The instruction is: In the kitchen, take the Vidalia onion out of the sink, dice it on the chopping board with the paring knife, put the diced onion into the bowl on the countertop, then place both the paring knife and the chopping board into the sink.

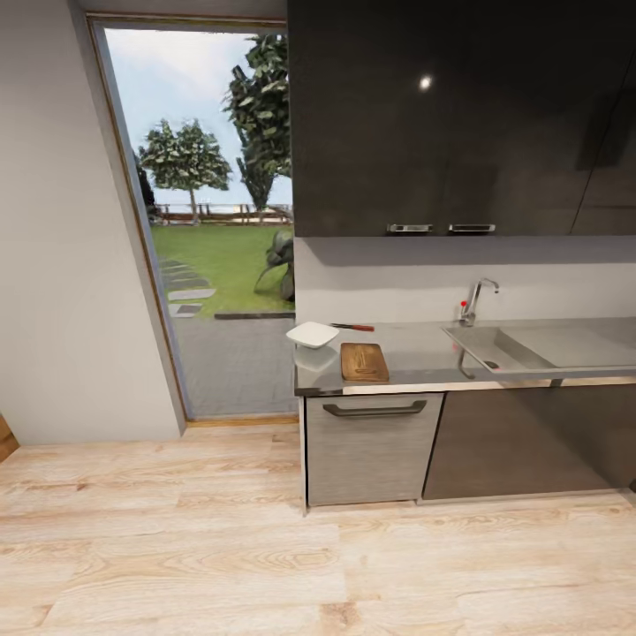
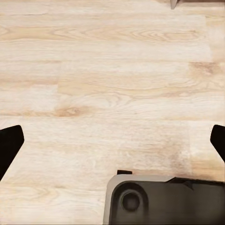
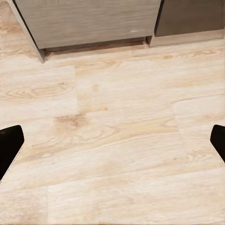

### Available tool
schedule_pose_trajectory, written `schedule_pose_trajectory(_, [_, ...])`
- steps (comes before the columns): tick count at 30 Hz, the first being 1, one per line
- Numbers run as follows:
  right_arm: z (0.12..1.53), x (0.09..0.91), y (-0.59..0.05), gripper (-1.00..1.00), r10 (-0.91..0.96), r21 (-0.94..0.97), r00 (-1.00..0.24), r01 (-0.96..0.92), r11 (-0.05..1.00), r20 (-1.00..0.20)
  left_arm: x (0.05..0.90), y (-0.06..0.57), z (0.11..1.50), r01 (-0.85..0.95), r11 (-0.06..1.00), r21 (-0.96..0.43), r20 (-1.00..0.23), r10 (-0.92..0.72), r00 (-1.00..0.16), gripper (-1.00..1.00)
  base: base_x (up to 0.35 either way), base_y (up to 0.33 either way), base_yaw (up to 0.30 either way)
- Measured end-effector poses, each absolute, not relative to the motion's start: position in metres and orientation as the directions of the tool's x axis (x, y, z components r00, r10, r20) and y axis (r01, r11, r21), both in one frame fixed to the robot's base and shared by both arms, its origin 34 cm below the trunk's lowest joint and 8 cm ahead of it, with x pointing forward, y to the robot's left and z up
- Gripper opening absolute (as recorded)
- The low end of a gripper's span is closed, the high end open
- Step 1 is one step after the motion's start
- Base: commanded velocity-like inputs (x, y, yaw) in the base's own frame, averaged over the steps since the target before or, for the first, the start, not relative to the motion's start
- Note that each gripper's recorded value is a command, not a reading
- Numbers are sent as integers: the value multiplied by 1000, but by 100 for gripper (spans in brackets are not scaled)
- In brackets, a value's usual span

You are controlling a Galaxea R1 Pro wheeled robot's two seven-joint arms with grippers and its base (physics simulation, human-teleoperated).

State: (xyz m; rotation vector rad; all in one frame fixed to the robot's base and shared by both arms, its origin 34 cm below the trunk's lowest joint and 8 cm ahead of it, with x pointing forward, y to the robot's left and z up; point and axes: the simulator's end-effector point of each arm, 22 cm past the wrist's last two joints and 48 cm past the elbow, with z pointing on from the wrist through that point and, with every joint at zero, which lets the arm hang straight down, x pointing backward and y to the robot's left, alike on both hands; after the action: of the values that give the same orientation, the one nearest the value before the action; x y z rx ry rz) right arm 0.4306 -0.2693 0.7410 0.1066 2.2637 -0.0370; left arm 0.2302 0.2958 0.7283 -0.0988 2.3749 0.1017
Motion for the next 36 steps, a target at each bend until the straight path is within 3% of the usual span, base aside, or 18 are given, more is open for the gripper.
schedule_pose_trajectory(6, [813, 497, -283, 100, 53, -8, -499, 120, 993, -865, 228, 295, 727, -102, 994, 44, -687, -44, -726, 100, 0, 0, 0])
schedule_pose_trajectory(19, [934, 603, -310, 100, 64, -35, -420, 224, 974, -905, 216, 293, 720, -104, 994, 42, -666, -50, -744, 100, 0, 0, 0])
schedule_pose_trajectory(27, [978, 653, -306, 100, 89, -21, -432, 243, 970, -897, 217, 292, 720, -103, 994, 41, -669, -49, -742, 100, 6, 0, 0])
schedule_pose_trajectory(36, [1032, 686, -285, 100, 168, 30, -355, 364, 931, -920, 216, 292, 720, -101, 994, 39, -669, -49, -742, 100, 262, 24, 0])
